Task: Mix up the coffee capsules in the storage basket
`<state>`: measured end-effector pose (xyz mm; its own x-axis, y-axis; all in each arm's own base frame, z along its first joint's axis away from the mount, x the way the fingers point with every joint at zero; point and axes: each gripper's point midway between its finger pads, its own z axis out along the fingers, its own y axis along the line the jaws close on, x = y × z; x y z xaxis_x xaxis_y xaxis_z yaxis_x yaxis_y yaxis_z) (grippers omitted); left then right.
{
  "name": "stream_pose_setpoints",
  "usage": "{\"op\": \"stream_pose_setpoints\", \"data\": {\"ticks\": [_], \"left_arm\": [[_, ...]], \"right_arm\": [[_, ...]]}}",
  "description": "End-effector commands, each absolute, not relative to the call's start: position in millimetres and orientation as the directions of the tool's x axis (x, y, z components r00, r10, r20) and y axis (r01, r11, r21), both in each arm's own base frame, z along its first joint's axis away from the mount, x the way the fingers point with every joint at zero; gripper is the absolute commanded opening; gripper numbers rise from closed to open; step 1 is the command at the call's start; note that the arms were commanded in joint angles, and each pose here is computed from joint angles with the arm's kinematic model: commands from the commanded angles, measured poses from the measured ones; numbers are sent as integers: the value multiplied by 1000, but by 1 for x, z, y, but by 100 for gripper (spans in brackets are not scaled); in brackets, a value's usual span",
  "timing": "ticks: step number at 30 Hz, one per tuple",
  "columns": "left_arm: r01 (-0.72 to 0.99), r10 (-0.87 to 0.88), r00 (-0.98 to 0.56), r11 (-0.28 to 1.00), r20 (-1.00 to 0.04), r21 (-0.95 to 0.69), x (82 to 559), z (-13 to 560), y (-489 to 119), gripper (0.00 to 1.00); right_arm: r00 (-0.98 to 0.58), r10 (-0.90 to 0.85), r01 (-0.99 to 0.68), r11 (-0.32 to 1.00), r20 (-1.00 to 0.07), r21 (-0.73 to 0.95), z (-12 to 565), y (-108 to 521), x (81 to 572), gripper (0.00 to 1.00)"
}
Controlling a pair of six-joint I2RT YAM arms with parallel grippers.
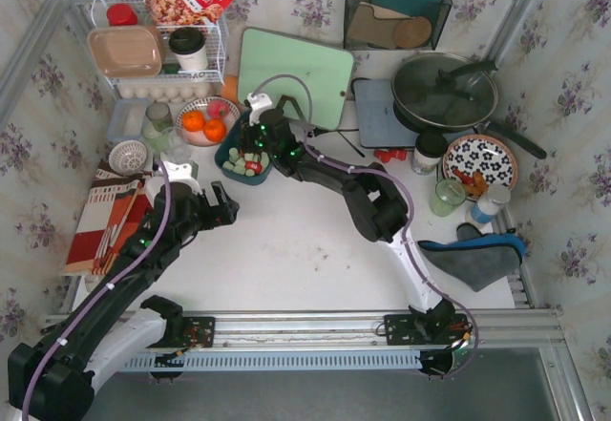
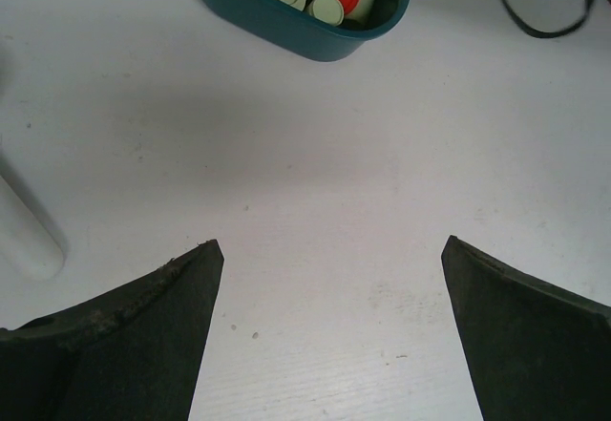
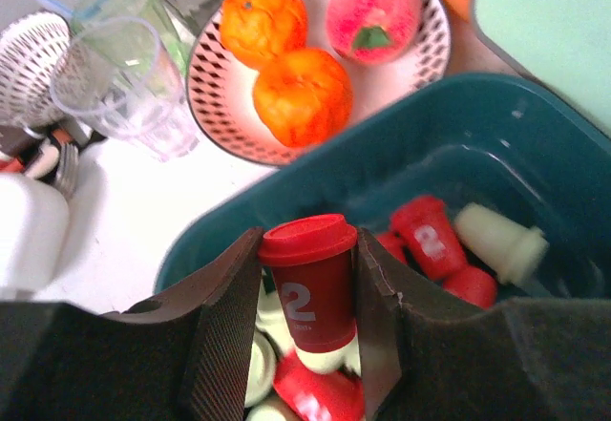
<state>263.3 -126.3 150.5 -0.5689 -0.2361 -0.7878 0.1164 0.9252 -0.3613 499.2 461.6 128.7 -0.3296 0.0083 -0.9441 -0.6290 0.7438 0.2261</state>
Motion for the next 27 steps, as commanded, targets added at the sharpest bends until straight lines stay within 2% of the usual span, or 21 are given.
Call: {"op": "stream_pose_setpoints", "data": {"ticks": [1, 8, 16, 21, 27], "left_arm": [[116, -245, -550, 924, -798, -364, 268, 155, -127, 100], [119, -239, -568, 923, -788, -365, 269, 150, -130, 100], [112, -230, -578, 928, -783, -355, 271, 146, -129, 99], [108, -225, -579, 931, -783, -348, 272, 145, -129, 99], [104, -227, -575, 933, -786, -345, 272, 145, -127, 100]], "right_arm": [[-309, 54, -633, 733, -949, 248, 133, 488, 508, 6], [-287, -20, -615, 770, -958, 168, 108, 489, 511, 15], [-252, -99, -600, 796, -963, 76, 99, 478, 517, 31], [-240, -125, -567, 823, -963, 34, 98, 469, 522, 49], [-197, -197, -514, 855, -960, -71, 113, 449, 529, 61]]}}
